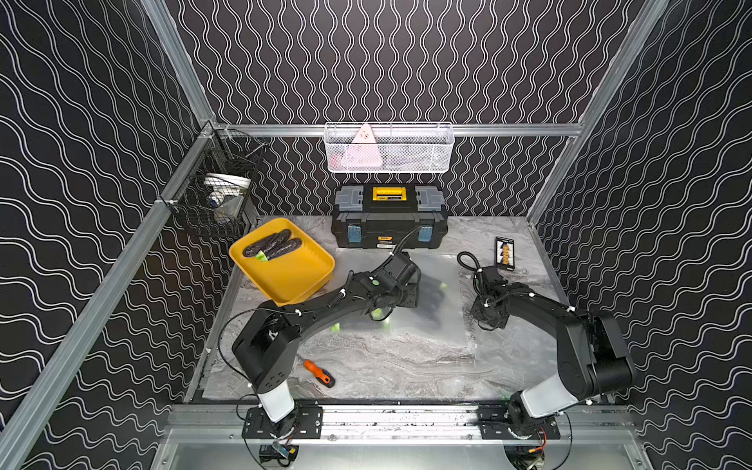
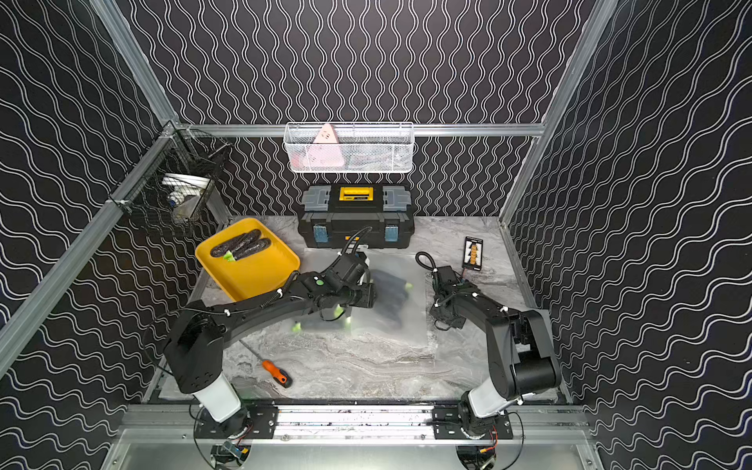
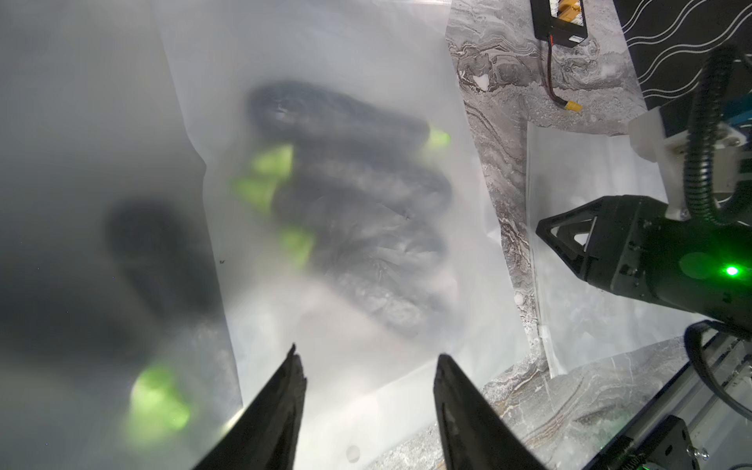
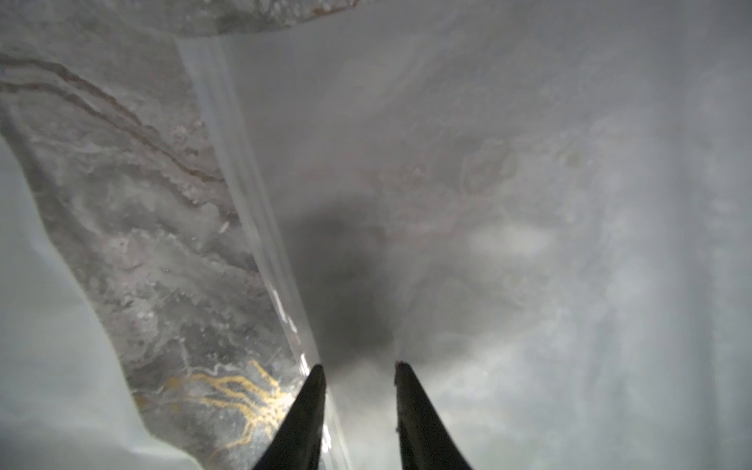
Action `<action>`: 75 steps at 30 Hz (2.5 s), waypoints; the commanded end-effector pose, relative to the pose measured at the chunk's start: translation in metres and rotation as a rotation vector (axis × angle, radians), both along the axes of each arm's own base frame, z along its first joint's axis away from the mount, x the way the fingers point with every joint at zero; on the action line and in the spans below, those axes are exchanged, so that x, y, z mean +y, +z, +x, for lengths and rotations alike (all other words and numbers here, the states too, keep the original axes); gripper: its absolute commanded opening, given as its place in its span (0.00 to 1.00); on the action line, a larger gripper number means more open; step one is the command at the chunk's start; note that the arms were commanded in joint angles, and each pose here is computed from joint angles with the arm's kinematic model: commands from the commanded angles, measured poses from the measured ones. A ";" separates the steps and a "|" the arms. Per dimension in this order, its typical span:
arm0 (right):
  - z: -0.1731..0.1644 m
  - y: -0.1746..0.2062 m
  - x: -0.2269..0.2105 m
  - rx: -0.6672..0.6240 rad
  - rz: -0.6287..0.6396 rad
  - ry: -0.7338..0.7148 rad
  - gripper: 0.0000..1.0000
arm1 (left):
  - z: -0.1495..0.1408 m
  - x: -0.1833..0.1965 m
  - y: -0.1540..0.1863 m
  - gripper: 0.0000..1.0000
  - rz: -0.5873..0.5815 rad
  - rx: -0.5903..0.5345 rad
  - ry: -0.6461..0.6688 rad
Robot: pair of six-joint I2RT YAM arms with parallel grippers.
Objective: Place the eggplant in a zip-top bag and seal the zipper
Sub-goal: Pick up the zipper food storage bag at the center of the board, then open the zipper of the food storage bag at the center of the board.
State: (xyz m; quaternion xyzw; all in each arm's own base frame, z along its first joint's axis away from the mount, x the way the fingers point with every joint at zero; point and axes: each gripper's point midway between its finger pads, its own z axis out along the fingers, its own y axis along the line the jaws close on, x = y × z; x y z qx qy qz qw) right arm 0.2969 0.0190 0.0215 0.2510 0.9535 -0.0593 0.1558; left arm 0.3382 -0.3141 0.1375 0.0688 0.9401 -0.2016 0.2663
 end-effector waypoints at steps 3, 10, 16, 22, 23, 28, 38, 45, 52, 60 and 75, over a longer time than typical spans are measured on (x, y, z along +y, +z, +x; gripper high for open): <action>0.001 -0.001 0.002 -0.011 0.037 -0.023 0.28 | 0.002 0.000 0.002 0.56 -0.002 -0.009 0.006; 0.011 0.005 0.005 -0.024 0.046 0.004 0.46 | 0.003 -0.003 0.001 0.56 -0.013 -0.001 0.005; 0.008 -0.008 0.005 0.005 0.065 -0.009 0.40 | 0.003 -0.001 0.001 0.56 -0.003 -0.006 0.008; 0.003 -0.006 0.001 -0.011 0.084 -0.030 0.19 | 0.003 -0.002 0.001 0.56 -0.007 -0.008 0.005; 0.004 -0.003 0.001 -0.018 0.086 -0.024 0.16 | 0.003 -0.002 0.001 0.56 -0.009 -0.006 0.002; 0.008 0.016 0.010 -0.050 0.135 -0.006 0.06 | -0.001 -0.017 0.003 0.56 -0.032 0.001 -0.038; 0.003 0.074 0.069 -0.177 0.433 0.225 0.01 | -0.038 -0.085 0.005 0.56 -0.306 0.148 -0.219; 0.015 0.105 0.124 -0.330 0.726 0.349 0.04 | -0.057 -0.110 0.001 0.54 -0.430 0.218 -0.265; 0.025 0.120 0.145 -0.369 0.807 0.422 0.05 | -0.052 -0.095 -0.003 0.44 -0.416 0.211 -0.216; 0.024 0.115 0.146 -0.366 0.810 0.427 0.09 | -0.040 -0.077 0.001 0.24 -0.442 0.202 -0.196; 0.018 0.108 0.155 -0.361 0.865 0.464 0.16 | -0.041 -0.085 -0.014 0.11 -0.472 0.247 -0.206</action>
